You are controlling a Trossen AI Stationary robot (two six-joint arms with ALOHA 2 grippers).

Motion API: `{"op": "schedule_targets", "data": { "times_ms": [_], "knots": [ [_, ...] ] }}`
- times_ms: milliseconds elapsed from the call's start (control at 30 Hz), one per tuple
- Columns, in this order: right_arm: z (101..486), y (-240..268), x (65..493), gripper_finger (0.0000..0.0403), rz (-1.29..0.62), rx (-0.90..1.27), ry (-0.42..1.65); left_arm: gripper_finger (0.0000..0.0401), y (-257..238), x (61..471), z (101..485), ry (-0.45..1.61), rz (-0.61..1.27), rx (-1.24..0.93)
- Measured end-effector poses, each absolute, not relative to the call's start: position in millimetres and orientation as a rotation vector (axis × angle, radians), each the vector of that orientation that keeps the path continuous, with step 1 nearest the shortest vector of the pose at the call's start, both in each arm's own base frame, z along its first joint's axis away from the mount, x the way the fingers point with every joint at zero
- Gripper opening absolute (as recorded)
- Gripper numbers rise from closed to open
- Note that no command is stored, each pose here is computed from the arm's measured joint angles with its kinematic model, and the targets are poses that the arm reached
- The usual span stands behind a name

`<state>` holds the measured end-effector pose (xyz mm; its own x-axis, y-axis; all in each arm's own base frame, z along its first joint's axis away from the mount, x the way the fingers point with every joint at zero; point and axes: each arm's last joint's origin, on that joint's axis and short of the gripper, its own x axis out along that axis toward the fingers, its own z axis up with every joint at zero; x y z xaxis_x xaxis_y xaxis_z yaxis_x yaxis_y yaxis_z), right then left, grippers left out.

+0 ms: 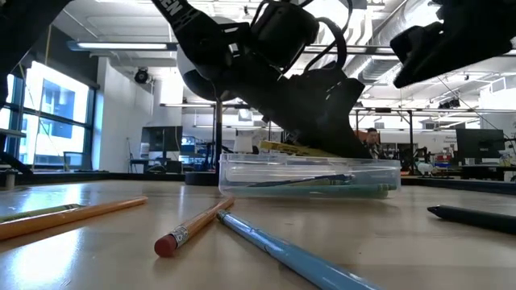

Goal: Pick & place school supplies into a supply box
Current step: Put the yellow pen into the transparent supply box

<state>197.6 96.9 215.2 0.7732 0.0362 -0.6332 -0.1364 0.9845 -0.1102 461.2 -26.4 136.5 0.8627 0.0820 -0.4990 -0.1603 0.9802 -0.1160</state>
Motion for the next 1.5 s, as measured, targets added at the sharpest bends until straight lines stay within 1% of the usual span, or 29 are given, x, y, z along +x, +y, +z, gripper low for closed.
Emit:
{"op": "schedule_targets", "data": {
  "times_ms": [133,233,567,933,1100,1500],
  "knots": [
    [213.5,99.0,196.0,0.0119,0.178,-0.128,0.717,0.0104,-26.4,461.2,136.5,0.517,0.12,-0.158],
    [213.4,99.6,195.8,0.0125,0.2,-0.121,0.723,0.0104,-26.5,461.2,136.3,0.518,0.117,-0.159],
    [213.7,98.4,196.2,0.0129,0.159,-0.133,0.712,0.0104,-26.0,462.0,137.9,0.499,0.134,-0.155],
    [213.8,98.4,196.4,0.0129,0.157,-0.13,0.71,0.0104,-26.2,462.8,139.3,0.481,0.133,-0.159],
    [213.9,98.5,196.5,0.0129,0.139,-0.078,0.713,0.0104,-26.0,462.7,139.1,0.478,0.152,-0.234],
    [214.0,98.4,196.5,0.0129,0.134,-0.076,0.712,0.0104,-25.9,462.6,139.1,0.483,0.142,-0.175]
  ]
}}
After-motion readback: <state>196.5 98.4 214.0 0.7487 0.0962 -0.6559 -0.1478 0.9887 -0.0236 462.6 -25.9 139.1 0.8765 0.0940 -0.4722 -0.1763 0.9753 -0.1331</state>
